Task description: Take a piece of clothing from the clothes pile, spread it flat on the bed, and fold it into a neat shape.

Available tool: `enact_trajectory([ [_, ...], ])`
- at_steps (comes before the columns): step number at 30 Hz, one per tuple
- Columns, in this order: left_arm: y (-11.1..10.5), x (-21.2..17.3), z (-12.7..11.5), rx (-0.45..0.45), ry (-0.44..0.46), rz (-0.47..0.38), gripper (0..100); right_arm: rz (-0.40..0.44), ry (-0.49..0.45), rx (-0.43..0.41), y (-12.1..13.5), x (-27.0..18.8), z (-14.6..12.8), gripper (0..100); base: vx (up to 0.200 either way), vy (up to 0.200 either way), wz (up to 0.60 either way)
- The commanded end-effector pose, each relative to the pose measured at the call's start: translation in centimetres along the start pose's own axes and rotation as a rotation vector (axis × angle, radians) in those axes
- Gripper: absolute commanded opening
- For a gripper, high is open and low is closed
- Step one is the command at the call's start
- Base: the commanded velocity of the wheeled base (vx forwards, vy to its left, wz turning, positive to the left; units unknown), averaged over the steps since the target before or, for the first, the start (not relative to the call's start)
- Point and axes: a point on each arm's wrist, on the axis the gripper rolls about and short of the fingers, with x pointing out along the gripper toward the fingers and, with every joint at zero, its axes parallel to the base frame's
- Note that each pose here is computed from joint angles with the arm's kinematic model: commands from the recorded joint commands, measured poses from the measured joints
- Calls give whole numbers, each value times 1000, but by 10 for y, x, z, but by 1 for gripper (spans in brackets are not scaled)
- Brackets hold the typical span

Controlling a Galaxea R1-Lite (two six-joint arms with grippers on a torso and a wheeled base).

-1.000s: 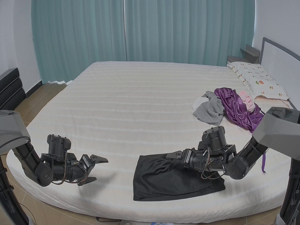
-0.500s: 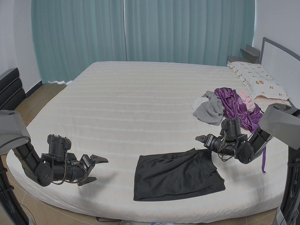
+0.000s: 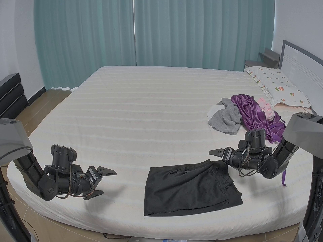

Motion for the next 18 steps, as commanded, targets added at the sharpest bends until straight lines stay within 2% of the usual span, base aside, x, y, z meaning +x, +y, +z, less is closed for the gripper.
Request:
enact_trajectory([
  [1, 0, 0, 0, 2, 0, 0, 100, 8, 26, -1, -1, 2, -4, 100, 0, 0, 0],
  [6, 0, 0, 0, 2, 0, 0, 100, -14, 63, 5, -11, 15, -15, 100, 0, 0, 0],
  [7, 0, 0, 0, 2, 0, 0, 100, -14, 63, 5, -11, 16, -15, 0, 0, 0, 0],
  [18, 0, 0, 0, 1, 1, 1, 100, -39, 29, -1, -21, 15, -5, 0, 0, 0, 0],
])
